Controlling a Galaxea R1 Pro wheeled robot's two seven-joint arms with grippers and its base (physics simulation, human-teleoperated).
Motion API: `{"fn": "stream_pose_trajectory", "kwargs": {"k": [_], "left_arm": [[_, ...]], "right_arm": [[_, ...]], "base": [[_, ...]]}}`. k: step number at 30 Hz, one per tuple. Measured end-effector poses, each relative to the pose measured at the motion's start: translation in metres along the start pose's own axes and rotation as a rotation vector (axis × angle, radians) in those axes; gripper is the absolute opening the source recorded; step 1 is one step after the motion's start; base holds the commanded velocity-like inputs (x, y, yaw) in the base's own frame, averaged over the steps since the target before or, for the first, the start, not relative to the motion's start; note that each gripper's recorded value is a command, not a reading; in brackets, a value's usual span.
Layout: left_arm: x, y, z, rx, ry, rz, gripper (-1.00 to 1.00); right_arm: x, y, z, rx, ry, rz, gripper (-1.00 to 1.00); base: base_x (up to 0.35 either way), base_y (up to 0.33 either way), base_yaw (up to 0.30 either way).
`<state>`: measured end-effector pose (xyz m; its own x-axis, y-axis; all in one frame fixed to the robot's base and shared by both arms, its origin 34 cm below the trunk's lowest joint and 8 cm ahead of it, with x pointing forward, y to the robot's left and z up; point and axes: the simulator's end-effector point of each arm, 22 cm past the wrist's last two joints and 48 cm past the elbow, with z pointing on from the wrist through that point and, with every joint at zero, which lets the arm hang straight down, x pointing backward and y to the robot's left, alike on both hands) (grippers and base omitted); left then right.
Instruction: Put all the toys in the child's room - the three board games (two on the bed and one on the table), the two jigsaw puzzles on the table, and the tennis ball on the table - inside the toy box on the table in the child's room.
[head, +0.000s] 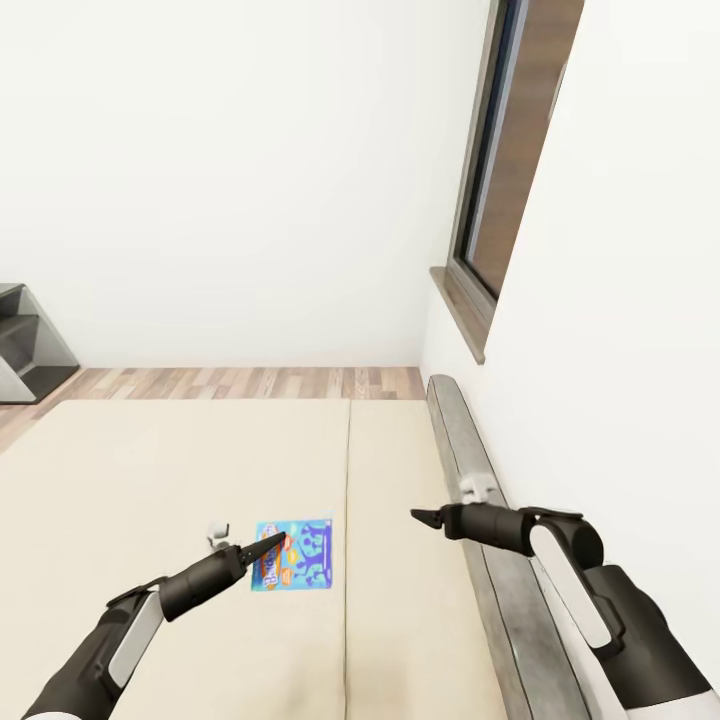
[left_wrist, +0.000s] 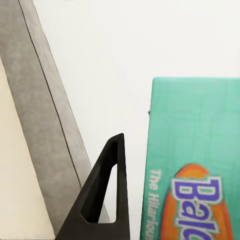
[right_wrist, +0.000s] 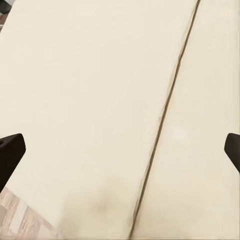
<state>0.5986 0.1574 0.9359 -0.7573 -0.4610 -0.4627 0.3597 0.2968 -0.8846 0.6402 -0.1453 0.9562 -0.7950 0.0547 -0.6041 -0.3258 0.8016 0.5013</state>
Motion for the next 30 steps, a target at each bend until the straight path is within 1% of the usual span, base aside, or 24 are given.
{"fn": "stream_pose_trajectory", "kwargs": {"k": [3, 9, 10, 16, 24, 30], "left_arm": [[0.003, 0.005, -0.006, -0.016, 0.000, -0.023, -1.00], [0.007, 0.006, -0.008, -0.021, 0.011, -0.056, -1.00], [0.008, 0.006, -0.009, -0.021, 0.015, -0.068, -1.00], [0.004, 0.007, -0.012, -0.023, -0.003, -0.074, -1.00], [0.001, 0.008, -0.014, -0.023, -0.018, -0.077, -1.00], [0.001, 0.008, -0.014, -0.024, -0.020, -0.078, -1.00]], "right_arm": [[0.006, -0.005, -0.003, 0.010, 0.014, -0.005, 1.00], [0.009, -0.005, -0.003, 0.010, 0.021, -0.010, 1.00], [0.009, -0.005, -0.003, 0.011, 0.022, -0.010, 1.00], [0.009, -0.006, -0.004, 0.012, 0.020, -0.009, 1.00], [0.008, -0.007, -0.004, 0.014, 0.016, -0.007, 1.00], [0.007, -0.008, -0.005, 0.016, 0.016, -0.007, 1.00]], "base": [[0.000, 0.000, 0.000], [0.000, 0.000, 0.000], [0.000, 0.000, 0.000], [0.000, 0.000, 0.013], [0.000, 0.000, 0.144], [0.000, 0.000, 0.069]]}}
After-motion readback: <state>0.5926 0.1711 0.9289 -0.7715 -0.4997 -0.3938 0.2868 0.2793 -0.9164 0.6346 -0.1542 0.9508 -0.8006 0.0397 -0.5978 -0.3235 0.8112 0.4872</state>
